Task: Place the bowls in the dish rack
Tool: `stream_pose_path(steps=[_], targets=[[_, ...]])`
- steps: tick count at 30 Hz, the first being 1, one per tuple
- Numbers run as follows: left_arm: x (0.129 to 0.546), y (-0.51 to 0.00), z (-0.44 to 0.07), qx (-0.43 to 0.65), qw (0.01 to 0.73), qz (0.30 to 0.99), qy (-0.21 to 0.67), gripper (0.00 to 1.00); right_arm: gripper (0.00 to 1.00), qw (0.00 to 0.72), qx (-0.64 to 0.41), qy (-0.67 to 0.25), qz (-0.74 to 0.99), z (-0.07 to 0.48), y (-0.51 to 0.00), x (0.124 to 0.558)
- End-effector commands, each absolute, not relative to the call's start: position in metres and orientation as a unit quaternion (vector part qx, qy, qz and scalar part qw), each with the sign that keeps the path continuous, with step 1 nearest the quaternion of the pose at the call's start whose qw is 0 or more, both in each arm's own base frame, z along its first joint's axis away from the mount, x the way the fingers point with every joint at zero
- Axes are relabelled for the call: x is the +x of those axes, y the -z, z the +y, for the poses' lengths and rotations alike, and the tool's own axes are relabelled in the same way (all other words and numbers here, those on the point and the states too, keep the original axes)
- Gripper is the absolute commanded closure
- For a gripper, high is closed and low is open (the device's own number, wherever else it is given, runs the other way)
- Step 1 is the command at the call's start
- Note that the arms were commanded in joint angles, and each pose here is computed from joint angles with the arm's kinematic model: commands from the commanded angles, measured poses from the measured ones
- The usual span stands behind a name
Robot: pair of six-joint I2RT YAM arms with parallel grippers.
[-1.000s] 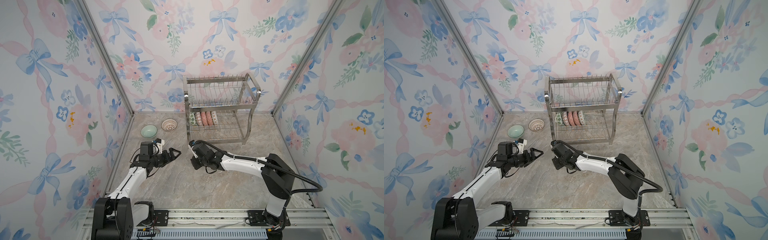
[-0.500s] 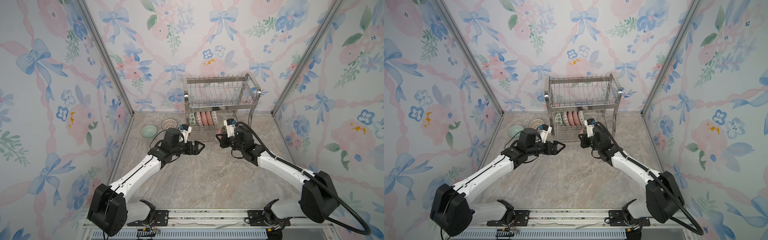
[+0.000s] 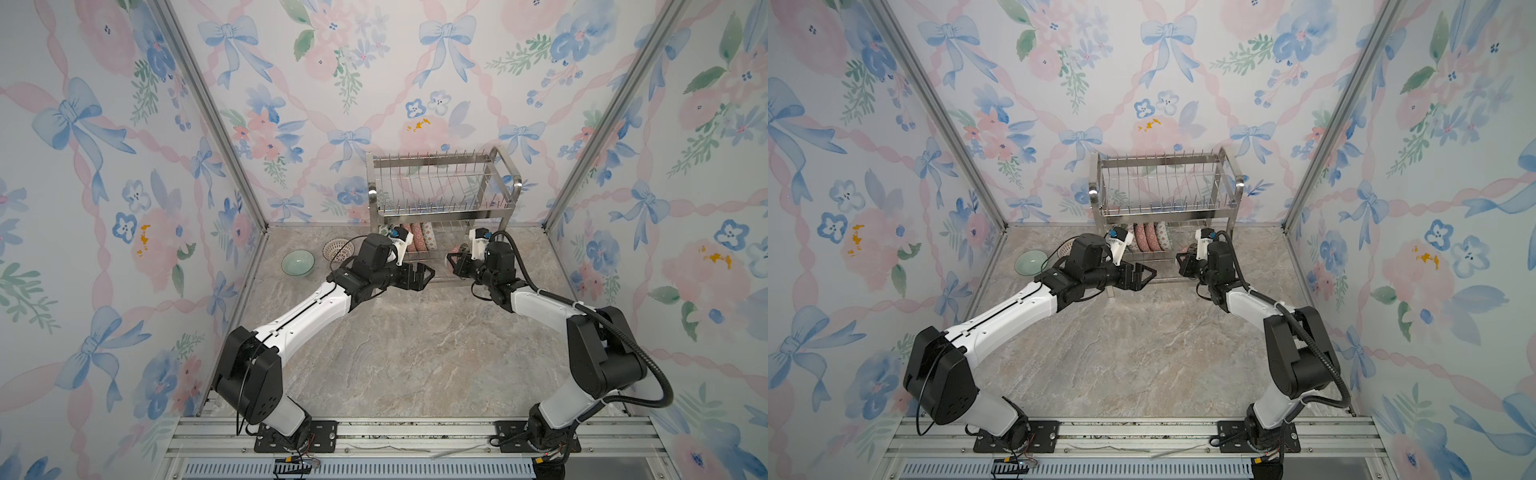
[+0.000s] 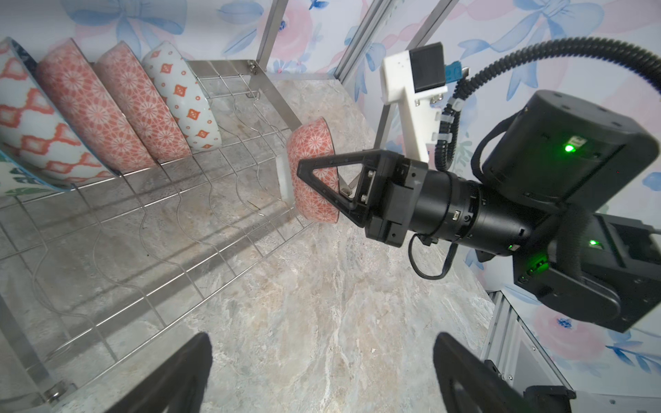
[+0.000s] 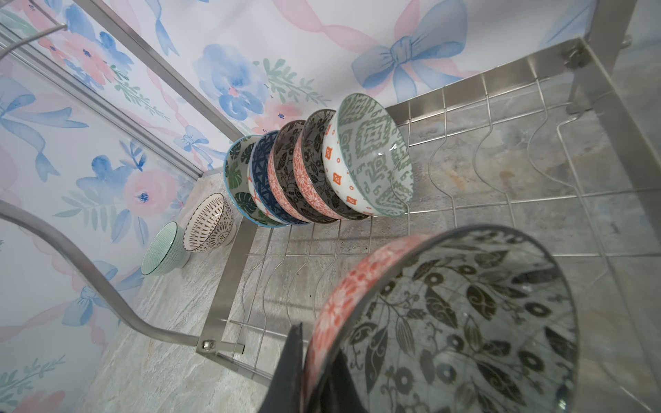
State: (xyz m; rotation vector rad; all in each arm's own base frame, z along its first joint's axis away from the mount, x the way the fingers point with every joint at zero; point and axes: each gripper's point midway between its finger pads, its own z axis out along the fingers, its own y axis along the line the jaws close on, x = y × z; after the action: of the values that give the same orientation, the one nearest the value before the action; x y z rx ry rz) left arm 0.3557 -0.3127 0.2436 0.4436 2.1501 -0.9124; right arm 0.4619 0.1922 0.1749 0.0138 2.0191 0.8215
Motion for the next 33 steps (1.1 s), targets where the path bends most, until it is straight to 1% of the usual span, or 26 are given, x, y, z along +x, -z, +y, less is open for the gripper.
stream_pose_path(steps=[1, 5, 9, 14, 18, 27, 33], targets=[[0.359, -0.232, -0.310, 0.158, 0.376, 0.847, 0.343, 0.02, 1.00, 0.524, 0.000, -0.375, 0.765, 0.196, -0.225, 0.486], [0.360, -0.233, -0.311, 0.145, 0.399, 0.838, 0.342, 0.02, 1.00, 0.524, 0.007, -0.385, 0.760, 0.196, -0.220, 0.500], [0.360, -0.235, -0.319, 0.138, 0.417, 0.822, 0.361, 0.02, 1.00, 0.531, 0.019, -0.395, 0.750, 0.195, -0.220, 0.517], [0.368, -0.228, -0.324, 0.121, 0.418, 0.821, 0.370, 0.02, 1.00, 0.535, 0.039, -0.410, 0.738, 0.192, -0.219, 0.536], [0.376, -0.222, -0.326, 0.112, 0.416, 0.827, 0.361, 0.02, 1.00, 0.542, 0.052, -0.428, 0.721, 0.190, -0.219, 0.550], [0.379, -0.200, -0.328, 0.130, 0.410, 0.835, 0.343, 0.02, 1.00, 0.545, 0.075, -0.457, 0.699, 0.186, -0.211, 0.580], [0.381, -0.201, -0.330, 0.137, 0.409, 0.835, 0.341, 0.02, 1.00, 0.542, 0.084, -0.477, 0.687, 0.186, -0.208, 0.592]])
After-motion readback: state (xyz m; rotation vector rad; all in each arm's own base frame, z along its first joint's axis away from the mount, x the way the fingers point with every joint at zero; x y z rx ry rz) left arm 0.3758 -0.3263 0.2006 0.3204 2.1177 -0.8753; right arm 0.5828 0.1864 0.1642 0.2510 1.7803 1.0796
